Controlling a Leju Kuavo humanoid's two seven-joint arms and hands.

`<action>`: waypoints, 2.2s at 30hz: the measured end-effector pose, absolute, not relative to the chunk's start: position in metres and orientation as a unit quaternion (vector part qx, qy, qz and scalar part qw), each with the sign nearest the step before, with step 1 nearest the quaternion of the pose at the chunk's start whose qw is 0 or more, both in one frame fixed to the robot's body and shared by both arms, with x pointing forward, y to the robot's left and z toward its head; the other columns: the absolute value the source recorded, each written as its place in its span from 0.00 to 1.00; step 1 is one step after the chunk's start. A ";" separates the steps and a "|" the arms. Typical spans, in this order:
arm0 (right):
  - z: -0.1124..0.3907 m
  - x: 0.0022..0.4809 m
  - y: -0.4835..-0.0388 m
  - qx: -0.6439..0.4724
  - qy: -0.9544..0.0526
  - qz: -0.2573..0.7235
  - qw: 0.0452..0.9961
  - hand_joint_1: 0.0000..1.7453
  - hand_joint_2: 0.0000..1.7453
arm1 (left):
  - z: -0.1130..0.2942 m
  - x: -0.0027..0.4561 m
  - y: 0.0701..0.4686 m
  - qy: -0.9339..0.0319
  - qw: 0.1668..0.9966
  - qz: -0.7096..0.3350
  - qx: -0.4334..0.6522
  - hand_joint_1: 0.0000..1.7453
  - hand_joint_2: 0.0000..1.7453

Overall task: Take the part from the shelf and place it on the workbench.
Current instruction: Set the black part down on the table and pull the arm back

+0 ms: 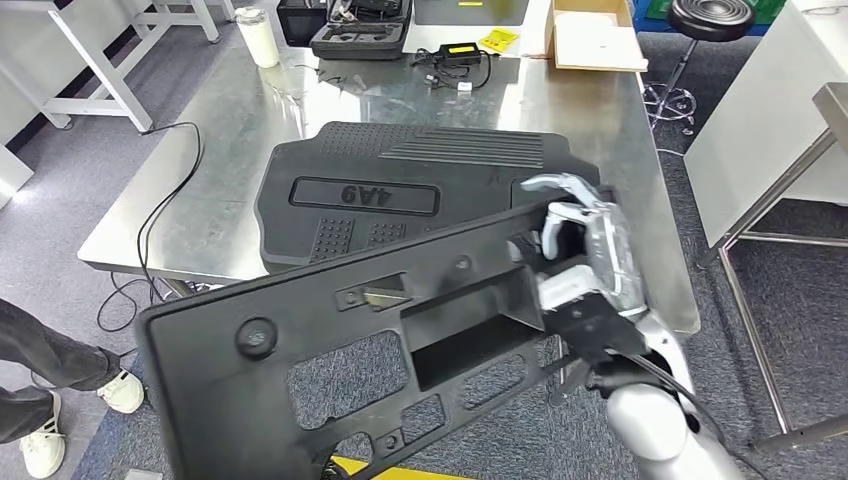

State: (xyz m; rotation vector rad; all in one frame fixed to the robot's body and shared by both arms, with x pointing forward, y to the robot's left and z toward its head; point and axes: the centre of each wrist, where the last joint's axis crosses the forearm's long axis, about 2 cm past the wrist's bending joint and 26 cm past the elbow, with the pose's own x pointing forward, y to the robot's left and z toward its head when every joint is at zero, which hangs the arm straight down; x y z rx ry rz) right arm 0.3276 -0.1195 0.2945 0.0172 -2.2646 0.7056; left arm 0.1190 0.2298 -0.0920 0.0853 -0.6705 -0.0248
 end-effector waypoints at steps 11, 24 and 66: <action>0.304 0.336 -0.069 0.019 -0.867 0.345 0.358 1.00 1.00 | -0.089 0.129 0.229 -0.331 0.942 -0.024 0.039 1.00 1.00; 0.317 0.346 -0.010 0.040 -0.844 0.389 0.368 1.00 1.00 | -0.087 0.136 0.226 -0.337 0.941 -0.035 0.030 1.00 1.00; 0.386 0.367 0.030 -0.051 -0.873 0.284 0.393 1.00 1.00 | -0.082 0.142 0.211 -0.344 0.935 -0.080 0.014 1.00 1.00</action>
